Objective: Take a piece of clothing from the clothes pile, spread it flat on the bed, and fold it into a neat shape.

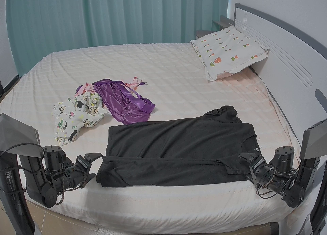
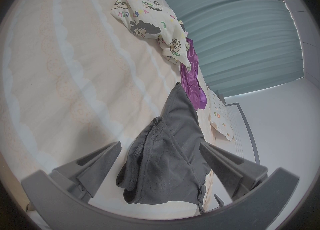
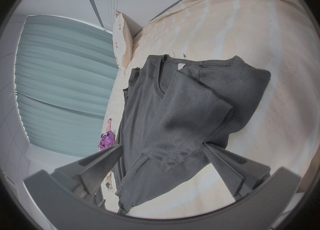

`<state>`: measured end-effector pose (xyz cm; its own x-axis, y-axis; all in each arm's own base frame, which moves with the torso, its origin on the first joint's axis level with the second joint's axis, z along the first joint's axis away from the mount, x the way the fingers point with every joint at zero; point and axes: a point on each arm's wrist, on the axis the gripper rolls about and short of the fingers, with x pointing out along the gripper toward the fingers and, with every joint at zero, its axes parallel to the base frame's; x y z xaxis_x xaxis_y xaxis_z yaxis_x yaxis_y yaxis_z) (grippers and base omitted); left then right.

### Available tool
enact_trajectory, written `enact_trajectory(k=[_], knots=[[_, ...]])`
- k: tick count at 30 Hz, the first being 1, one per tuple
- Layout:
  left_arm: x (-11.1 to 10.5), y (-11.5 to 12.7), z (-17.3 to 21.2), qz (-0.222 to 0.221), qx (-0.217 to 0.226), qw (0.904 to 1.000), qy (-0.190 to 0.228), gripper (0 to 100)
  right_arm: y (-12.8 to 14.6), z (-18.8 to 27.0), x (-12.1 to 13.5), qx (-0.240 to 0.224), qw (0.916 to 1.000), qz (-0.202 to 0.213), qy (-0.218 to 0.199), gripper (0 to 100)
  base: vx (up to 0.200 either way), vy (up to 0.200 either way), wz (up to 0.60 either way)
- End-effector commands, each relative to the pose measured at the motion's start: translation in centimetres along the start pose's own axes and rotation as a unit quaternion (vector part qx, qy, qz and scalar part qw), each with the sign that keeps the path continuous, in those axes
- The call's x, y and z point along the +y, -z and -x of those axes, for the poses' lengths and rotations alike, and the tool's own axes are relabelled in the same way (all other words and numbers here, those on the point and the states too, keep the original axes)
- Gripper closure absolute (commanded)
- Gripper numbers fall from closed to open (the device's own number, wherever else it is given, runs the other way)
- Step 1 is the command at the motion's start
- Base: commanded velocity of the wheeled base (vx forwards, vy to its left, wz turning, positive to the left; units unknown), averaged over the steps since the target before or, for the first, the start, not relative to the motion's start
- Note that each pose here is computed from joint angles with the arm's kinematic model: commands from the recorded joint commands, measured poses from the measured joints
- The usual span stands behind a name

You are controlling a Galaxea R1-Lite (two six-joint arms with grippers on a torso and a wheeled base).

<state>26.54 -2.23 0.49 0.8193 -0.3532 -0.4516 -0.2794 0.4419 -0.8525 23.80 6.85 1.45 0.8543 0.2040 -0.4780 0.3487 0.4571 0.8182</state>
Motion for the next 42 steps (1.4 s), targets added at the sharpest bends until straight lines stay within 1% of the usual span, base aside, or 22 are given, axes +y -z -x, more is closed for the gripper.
enact_trajectory(k=[1,11,12,15,19,27,31,32,35,42], knots=[[0.0,0.0,0.0,0.000,0.000,1.0000,0.000,0,0.1,-0.4,-0.4,0.000,1.0000,-0.001,0.009,0,0.000,0.000,0.00],[0.0,0.0,0.0,0.000,0.000,1.0000,0.000,0,-0.2,-0.6,-0.5,-0.009,0.9999,-0.004,0.001,0,0.000,0.000,0.00],[0.0,0.0,-0.1,0.000,-0.001,1.0000,0.001,0,-0.1,-0.5,-0.5,-0.012,0.9999,-0.003,0.002,100,0.000,0.000,0.00],[0.0,0.0,-0.1,0.000,0.000,1.0000,0.001,0,0.1,-0.2,-0.4,-0.024,0.9997,0.001,0.009,100,0.000,0.000,0.00],[0.1,0.0,-0.1,0.001,0.000,1.0000,-0.001,0,0.7,0.4,-0.8,-0.025,0.9994,0.009,0.023,100,0.000,0.000,0.00],[0.1,0.0,-0.1,0.001,0.000,1.0000,-0.001,0,0.5,1.9,-0.4,-0.027,0.9994,0.012,0.016,100,0.000,0.000,0.00],[0.1,0.0,-0.1,0.001,0.000,1.0000,-0.001,0,0.4,2.9,-0.3,-0.027,0.9991,0.030,0.015,100,0.000,0.000,0.00],[0.0,0.0,-0.1,0.000,0.000,1.0000,0.000,0,0.4,3.4,-0.4,-0.024,0.9987,0.042,0.018,100,0.000,0.000,0.00],[0.1,0.0,-0.2,0.001,0.000,1.0000,-0.001,0,0.8,3.4,-0.6,-0.011,0.9980,0.058,0.023,100,0.000,0.000,0.00],[0.1,0.0,-0.1,0.001,0.000,1.0000,-0.001,0,1.3,2.7,-1.5,0.001,0.9969,0.064,0.045,100,0.000,0.000,0.00]])
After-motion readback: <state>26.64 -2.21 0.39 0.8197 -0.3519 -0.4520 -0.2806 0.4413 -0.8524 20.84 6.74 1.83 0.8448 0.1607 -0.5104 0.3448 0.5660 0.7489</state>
